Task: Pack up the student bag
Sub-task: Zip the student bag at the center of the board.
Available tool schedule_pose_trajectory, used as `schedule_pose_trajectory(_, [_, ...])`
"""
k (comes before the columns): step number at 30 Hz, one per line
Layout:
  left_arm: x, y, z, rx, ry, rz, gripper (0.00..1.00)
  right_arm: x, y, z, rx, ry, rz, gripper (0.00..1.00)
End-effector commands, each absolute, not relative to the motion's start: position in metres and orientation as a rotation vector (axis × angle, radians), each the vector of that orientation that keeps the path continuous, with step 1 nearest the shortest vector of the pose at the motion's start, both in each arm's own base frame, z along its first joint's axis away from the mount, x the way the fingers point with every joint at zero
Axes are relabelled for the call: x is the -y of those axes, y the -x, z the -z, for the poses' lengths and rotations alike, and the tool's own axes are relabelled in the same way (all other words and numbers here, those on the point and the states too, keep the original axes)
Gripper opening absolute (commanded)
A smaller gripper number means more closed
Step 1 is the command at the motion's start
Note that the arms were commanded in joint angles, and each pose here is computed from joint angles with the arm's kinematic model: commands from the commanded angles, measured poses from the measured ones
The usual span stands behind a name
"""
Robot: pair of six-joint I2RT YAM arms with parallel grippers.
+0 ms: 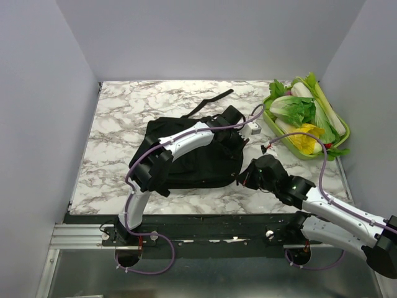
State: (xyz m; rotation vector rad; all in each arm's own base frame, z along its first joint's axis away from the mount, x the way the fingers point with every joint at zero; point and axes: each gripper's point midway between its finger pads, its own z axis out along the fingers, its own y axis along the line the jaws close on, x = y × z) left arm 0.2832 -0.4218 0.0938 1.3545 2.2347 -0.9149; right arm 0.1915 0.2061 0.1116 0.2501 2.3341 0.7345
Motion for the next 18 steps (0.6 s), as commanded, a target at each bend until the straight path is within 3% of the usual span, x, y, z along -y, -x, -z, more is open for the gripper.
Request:
schedule_pose_trajectory(1, [0.43,-0.286,-0.103,-2.215,-1.337,0.877,0.0,-0.204,-0.199,-0.11,-2.314,-0.253,-0.695,0.01])
schedule_pose_trajectory(18, [0.474,-0.376,-0.158,-2.133,-0.942,0.966,0.0,-0.23,-0.214,-0.131,-2.253,-0.163,-0.773,0.01])
